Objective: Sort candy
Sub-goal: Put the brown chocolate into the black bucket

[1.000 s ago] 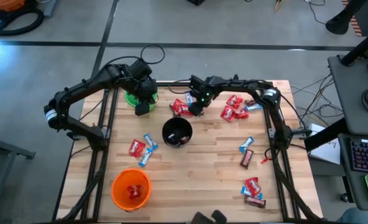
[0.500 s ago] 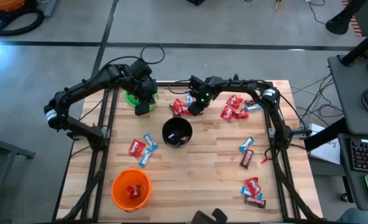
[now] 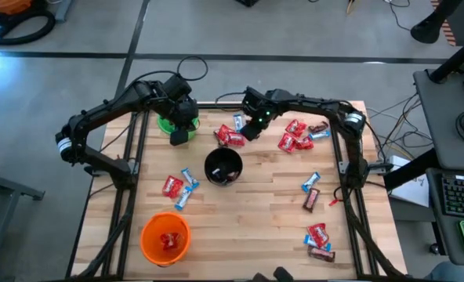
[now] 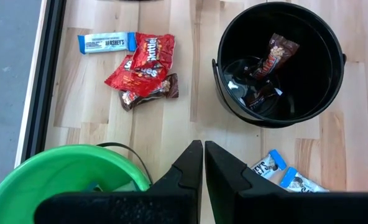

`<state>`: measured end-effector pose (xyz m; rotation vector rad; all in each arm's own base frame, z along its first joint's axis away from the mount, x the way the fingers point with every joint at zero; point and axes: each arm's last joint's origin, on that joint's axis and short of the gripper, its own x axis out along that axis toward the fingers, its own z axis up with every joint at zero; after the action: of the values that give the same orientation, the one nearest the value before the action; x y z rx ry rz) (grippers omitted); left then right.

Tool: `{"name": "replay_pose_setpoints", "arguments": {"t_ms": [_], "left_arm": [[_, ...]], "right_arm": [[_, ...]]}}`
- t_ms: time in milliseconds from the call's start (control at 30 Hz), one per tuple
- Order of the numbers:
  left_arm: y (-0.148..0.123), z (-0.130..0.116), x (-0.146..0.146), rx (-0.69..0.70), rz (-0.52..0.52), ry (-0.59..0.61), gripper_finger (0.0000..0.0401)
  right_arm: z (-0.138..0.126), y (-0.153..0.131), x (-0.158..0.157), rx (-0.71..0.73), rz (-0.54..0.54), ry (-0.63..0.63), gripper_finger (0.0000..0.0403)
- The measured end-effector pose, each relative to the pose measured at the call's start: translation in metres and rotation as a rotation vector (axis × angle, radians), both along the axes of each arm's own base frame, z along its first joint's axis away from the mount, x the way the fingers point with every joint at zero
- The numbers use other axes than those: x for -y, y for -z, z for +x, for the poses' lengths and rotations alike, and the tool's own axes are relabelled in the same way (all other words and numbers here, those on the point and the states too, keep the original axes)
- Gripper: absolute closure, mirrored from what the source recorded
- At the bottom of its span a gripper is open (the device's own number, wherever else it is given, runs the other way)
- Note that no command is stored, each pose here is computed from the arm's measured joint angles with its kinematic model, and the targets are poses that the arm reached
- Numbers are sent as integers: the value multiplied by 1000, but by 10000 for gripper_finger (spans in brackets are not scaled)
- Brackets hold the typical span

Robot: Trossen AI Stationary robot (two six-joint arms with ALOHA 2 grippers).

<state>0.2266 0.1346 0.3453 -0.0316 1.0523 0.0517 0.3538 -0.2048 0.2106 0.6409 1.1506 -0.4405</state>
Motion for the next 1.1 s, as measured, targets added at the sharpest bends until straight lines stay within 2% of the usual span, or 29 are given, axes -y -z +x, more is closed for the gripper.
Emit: {"name": "replay_pose_setpoints", "arguments": {"t_ms": [233, 333, 633, 800, 1100], "left_arm": [[0, 0, 0, 1, -3, 1, 401], [0, 1, -1, 11, -5, -11, 400], [-2, 4, -3, 50, -4, -47, 365], [-3, 5, -3, 60, -4, -44, 335], [-9, 13, -2, 221, -107, 55, 288]], "right_arm": [[-8, -51, -23, 116, -63, -35, 390], [-9, -64, -32, 150, -78, -48, 390], [-1, -71, -56, 169, -61, -66, 390], [5, -73, -73, 184, -69, -123, 390], [12, -94, -100, 304, -91, -162, 390]]}}
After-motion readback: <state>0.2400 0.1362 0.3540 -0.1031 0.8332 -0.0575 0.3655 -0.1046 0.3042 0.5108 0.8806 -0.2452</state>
